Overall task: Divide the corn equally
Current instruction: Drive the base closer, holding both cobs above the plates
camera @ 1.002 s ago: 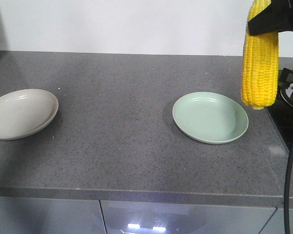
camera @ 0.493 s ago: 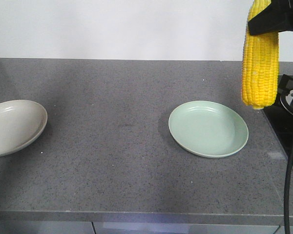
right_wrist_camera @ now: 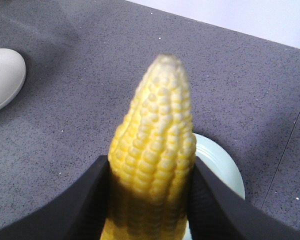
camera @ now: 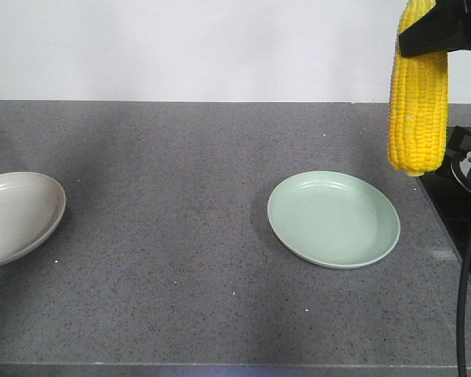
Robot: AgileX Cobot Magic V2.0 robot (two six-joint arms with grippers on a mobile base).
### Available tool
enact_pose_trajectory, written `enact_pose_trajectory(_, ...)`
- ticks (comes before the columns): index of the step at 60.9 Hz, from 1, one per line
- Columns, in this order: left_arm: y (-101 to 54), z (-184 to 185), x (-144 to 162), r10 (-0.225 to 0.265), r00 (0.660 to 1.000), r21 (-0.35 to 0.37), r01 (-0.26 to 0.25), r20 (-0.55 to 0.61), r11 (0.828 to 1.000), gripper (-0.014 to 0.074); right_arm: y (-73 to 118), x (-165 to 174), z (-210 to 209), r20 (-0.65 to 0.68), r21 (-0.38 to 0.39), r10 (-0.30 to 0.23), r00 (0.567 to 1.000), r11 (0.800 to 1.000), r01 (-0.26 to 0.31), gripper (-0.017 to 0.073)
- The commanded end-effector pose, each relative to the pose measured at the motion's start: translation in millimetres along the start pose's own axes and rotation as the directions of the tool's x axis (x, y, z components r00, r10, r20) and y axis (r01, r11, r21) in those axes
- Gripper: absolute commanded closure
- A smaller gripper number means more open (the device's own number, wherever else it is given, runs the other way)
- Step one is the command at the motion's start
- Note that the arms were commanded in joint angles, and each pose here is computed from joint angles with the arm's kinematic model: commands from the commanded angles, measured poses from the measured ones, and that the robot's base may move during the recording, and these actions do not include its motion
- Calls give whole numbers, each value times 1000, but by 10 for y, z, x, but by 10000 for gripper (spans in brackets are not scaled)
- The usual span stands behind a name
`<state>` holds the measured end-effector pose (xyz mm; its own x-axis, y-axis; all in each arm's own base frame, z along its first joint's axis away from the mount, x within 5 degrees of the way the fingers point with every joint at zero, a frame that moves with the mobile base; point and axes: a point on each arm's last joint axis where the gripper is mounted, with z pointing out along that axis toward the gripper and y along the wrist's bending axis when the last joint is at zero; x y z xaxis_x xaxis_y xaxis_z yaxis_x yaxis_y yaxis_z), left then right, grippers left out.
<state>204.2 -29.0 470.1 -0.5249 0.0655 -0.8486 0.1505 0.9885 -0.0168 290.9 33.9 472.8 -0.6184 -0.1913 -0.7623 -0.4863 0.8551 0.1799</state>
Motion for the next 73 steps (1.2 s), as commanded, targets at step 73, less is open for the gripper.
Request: enact_pose_trajectory(73,-5,-110,-99,-13,995,5,12,100,1000,538,117,-46,-193,60,-8,-27,998,1000,27,373)
